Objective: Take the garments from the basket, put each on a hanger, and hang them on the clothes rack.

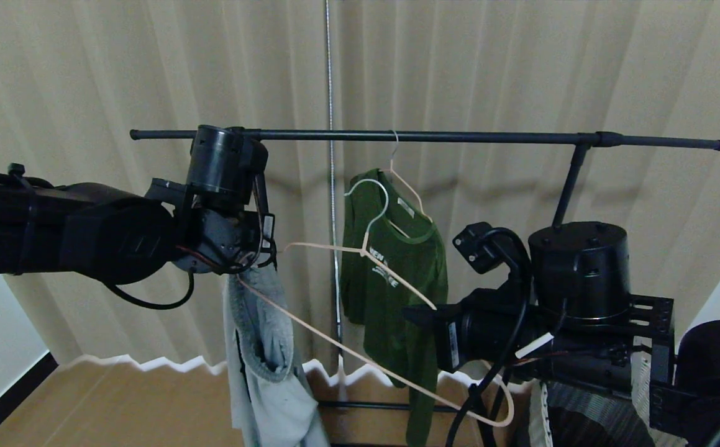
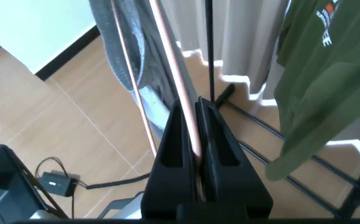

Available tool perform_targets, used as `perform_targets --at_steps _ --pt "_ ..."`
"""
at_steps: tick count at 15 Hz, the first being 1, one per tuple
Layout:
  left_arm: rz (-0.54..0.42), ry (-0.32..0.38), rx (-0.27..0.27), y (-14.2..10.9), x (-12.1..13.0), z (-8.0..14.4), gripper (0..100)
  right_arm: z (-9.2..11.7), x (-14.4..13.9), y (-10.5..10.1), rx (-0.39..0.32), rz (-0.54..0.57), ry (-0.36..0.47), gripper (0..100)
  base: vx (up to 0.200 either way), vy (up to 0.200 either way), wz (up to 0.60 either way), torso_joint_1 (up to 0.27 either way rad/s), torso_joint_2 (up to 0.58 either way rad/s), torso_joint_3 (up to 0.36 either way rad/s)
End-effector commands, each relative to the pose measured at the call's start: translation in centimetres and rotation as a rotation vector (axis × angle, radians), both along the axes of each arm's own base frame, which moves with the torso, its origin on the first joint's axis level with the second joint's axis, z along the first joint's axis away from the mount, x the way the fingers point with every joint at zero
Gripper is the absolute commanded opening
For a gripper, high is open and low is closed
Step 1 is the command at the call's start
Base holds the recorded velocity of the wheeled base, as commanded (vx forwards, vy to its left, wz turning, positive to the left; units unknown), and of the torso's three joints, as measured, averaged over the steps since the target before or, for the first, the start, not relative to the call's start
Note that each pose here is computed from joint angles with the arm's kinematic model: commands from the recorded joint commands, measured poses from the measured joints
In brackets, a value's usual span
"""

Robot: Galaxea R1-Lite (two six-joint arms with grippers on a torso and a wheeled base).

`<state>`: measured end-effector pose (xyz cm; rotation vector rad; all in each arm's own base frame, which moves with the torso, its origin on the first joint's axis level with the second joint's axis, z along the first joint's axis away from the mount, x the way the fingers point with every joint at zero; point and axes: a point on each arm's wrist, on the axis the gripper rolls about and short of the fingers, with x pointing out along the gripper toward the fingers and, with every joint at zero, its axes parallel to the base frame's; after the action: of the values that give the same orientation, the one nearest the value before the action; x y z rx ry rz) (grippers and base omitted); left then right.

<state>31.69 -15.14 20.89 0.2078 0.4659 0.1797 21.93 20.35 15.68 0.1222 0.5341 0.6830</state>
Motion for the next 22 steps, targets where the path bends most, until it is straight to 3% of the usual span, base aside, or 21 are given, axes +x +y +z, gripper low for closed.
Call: perform_targets --at_steps 1,4,7,13,16,18,22 --pt "0.005 0.026 0.016 0.3 -0.4 0.3 0 -0.1 0.1 0.2 -0.012 -0.013 -0.001 0 0.0 0.0 0.0 0.0 0.0 0.0" --pt "0.009 0.093 0.058 0.7 -1.4 0.4 0 -0.1 1.0 0.6 -0.029 -0.077 -0.026 0 0.0 0.0 0.0 0.0 0.0 0.0" --pt "0.065 0.085 0.1 0.9 -1.4 0.2 0 -0.2 2.3 1.2 -0.045 -0.141 -0.049 0 0.0 0.0 0.0 0.0 0.0 0.0" --pt "0.049 0.144 0.139 0.7 -2.1 -0.3 0 0.5 4.4 1.3 -0.034 -0.203 -0.079 0 0.0 0.0 0.0 0.0 0.0 0.0" --pt "0.027 0.143 0.14 -0.1 -2.3 -0.4 0 0.7 4.8 1.8 -0.022 -0.202 -0.093 0 0.0 0.0 0.0 0.0 0.0 0.0" --pt "0.03 0.135 0.128 -0.3 -2.1 -0.4 0 1.1 3.3 3.0 0.004 -0.14 -0.096 0 0.0 0.0 0.0 0.0 0.0 0.0" --pt "0.062 0.08 0.044 -1.0 -1.0 0.5 0 -0.6 1.7 3.6 0.007 -0.066 -0.009 0 0.0 0.0 0.0 0.0 0.0 0.0"
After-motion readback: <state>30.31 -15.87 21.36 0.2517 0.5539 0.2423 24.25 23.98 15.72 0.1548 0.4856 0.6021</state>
